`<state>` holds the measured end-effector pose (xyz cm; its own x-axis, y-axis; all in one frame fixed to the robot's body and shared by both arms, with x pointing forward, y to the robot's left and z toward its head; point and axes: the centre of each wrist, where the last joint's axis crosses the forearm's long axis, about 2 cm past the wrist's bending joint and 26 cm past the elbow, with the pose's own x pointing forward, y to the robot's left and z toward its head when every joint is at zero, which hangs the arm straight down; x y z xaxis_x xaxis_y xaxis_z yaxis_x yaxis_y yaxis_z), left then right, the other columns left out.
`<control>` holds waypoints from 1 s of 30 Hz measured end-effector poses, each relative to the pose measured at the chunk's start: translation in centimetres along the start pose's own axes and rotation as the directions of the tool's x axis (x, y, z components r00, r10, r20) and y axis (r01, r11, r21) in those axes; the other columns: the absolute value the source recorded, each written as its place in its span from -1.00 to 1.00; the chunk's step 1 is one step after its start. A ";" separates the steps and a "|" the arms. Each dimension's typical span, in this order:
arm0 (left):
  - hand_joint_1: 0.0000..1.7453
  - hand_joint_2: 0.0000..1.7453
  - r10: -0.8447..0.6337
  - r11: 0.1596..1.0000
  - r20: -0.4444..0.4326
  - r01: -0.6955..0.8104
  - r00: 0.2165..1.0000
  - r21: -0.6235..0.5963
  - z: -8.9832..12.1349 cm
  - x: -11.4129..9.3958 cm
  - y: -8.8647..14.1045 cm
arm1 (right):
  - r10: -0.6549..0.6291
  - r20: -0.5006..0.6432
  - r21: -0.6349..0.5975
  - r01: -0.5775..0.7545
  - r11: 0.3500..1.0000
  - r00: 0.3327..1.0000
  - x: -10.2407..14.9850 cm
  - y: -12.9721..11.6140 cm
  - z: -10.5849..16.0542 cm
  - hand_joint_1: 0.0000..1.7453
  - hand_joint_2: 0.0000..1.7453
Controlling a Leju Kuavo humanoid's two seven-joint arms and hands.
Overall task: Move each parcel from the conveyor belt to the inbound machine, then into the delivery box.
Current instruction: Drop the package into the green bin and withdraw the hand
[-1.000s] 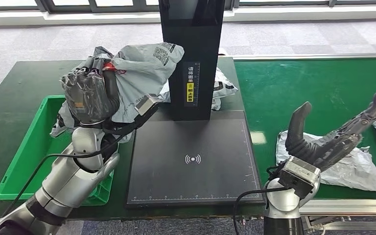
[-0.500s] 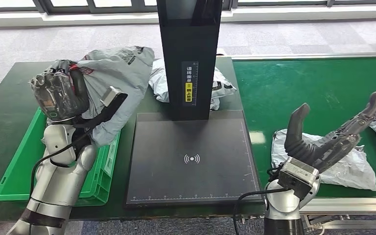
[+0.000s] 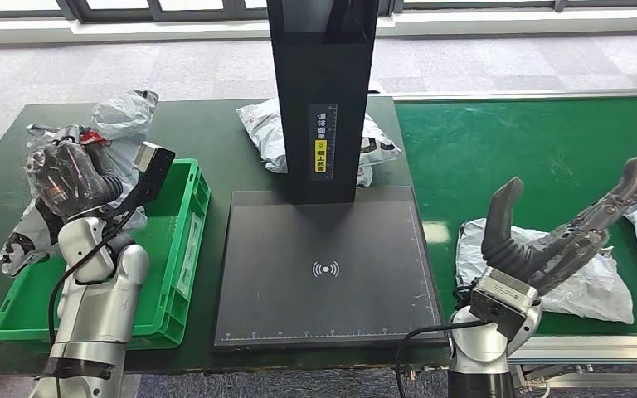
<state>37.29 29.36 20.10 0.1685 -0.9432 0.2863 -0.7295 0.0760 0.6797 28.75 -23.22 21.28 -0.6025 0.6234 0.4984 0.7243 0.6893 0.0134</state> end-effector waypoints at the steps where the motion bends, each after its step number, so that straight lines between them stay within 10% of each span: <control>1: 1.00 1.00 -0.009 1.000 -0.026 0.008 1.000 -0.022 0.4 -0.3 -0.4 | 0.001 0.001 0.001 -0.001 1.000 1.000 0.0 0.0 0.0 -1.00 1.00; 13: 0.95 1.00 -0.030 0.992 -0.084 0.019 0.996 -0.126 2.4 -0.5 -2.3 | 0.004 0.005 0.005 -0.004 1.000 1.000 0.0 0.0 0.0 -1.00 1.00; 17: -1.00 1.00 -0.044 0.988 -0.082 0.032 0.996 -0.151 2.4 -0.8 -2.9 | 0.006 0.005 0.009 -0.006 1.000 1.000 0.0 0.1 0.0 -1.00 1.00; 30: -1.00 1.00 -0.032 0.946 -0.075 0.006 0.997 -0.325 3.5 -0.5 -5.4 | 0.015 0.003 0.024 -0.015 1.000 1.000 -0.2 0.2 0.3 -1.00 1.00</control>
<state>38.85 28.33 13.94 0.2413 -0.9182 0.3140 -0.4732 0.1712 0.8642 28.90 -23.10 20.92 -0.5930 0.6346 0.4956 0.7247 0.6889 -0.0151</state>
